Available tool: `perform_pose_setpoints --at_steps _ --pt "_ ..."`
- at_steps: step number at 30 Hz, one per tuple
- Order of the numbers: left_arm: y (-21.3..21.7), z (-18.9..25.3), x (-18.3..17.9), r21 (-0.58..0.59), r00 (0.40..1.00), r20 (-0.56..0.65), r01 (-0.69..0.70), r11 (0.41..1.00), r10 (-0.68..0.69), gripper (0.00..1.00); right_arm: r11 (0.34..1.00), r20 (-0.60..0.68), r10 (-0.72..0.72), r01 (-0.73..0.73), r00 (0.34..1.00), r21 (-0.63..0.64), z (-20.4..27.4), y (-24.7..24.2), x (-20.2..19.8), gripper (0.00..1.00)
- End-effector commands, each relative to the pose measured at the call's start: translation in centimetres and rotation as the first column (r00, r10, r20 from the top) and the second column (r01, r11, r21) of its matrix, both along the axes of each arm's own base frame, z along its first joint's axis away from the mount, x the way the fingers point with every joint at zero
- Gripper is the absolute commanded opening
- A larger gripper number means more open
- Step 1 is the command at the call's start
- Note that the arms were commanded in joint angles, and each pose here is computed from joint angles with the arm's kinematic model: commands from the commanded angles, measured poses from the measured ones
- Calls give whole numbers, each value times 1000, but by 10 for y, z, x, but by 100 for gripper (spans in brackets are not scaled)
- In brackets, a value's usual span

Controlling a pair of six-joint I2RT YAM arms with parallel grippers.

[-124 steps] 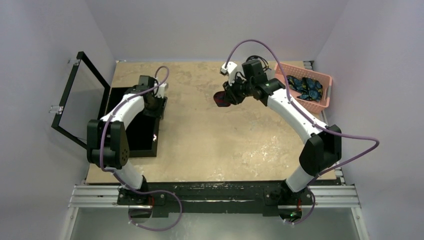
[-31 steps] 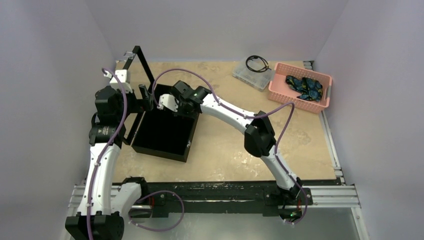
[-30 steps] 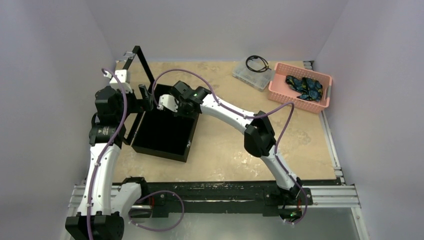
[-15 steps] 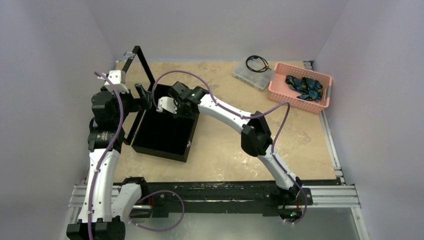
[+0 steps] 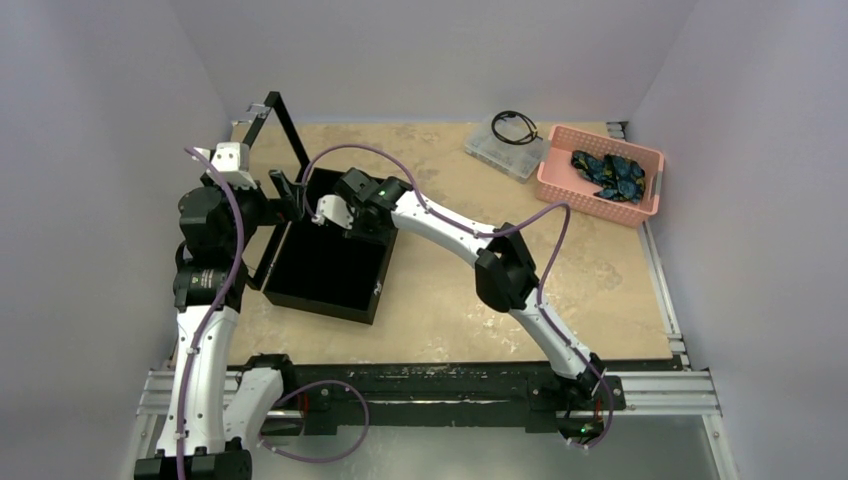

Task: Roll the ties
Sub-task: Place the tie in the storage box.

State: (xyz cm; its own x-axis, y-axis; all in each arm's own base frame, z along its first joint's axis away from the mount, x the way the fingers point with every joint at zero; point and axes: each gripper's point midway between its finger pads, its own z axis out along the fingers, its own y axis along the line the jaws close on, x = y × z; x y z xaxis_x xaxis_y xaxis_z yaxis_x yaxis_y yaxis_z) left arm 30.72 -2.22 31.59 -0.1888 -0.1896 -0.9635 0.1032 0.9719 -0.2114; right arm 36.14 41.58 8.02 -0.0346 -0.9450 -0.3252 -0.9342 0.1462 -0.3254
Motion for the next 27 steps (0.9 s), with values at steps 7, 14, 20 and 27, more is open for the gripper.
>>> perform_pose_setpoints --at_steps 7,14,20,27 --pt "-1 5 3 6 1000 23 9 1000 -9 100 993 -26 -98 100 995 59 41 -14 -8 42" --pt "0 4 5 14 1000 20 9 1000 -9 100 978 -27 -99 102 995 180 72 3 -8 49" --pt "0 6 8 22 1000 22 13 1000 -13 100 959 9 -92 86 996 271 104 12 -5 51" --pt "-9 9 8 63 996 30 84 995 -86 100 906 32 -148 123 988 406 152 6 3 53"
